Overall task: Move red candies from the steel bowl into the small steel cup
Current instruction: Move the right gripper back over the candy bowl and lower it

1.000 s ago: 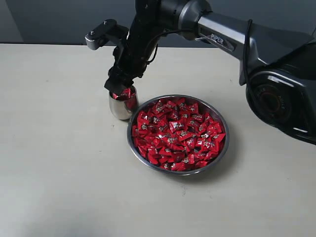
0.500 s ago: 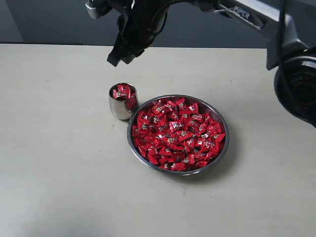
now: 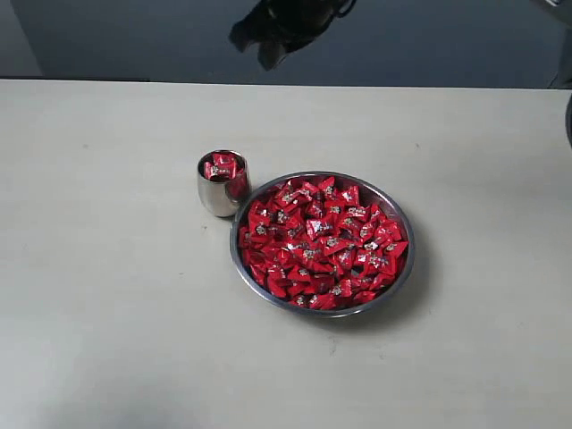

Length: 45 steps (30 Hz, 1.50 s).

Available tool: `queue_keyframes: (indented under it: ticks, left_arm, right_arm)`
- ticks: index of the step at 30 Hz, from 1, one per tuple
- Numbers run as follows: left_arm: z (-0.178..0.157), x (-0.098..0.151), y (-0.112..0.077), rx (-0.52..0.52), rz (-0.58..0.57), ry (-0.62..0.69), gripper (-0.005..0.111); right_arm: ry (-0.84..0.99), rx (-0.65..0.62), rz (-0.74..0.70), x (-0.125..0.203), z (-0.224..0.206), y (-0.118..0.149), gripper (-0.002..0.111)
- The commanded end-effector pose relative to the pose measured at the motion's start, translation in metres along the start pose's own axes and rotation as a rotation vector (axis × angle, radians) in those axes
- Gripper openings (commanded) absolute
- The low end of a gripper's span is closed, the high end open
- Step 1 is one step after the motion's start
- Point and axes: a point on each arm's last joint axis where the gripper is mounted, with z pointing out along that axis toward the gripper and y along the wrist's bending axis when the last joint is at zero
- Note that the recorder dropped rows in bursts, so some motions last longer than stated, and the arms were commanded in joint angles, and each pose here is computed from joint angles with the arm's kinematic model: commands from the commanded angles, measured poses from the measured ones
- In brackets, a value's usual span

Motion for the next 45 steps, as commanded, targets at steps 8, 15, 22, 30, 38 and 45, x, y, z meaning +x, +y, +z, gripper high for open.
queue_keyframes:
  ticks: [8, 15, 22, 30, 38, 45]
  left_arm:
    - [0.000, 0.001, 0.000, 0.007, 0.000, -0.003, 0.000]
    - [0.000, 0.001, 0.000, 0.007, 0.000, -0.003, 0.000]
    - [0.000, 0.001, 0.000, 0.007, 0.000, -0.003, 0.000]
    - [0.000, 0.001, 0.000, 0.007, 0.000, -0.003, 0.000]
    - [0.000, 0.001, 0.000, 0.007, 0.000, -0.003, 0.000]
    - [0.000, 0.001, 0.000, 0.007, 0.000, -0.003, 0.000]
  right_arm:
    - [-0.117, 0.103, 0.164, 0.015, -0.034, -0.024, -0.001]
    - [-0.139, 0.141, 0.220, 0.055, -0.025, -0.017, -0.001]
    - [0.076, 0.127, 0.227, 0.108, 0.003, -0.011, -0.001]
    - [0.212, 0.145, 0.180, 0.123, 0.006, -0.012, -0.001]
    - [0.254, 0.203, 0.164, 0.128, 0.006, -0.017, -0.001]
    - [0.365, 0.170, 0.206, 0.142, 0.029, -0.019, -0.001]
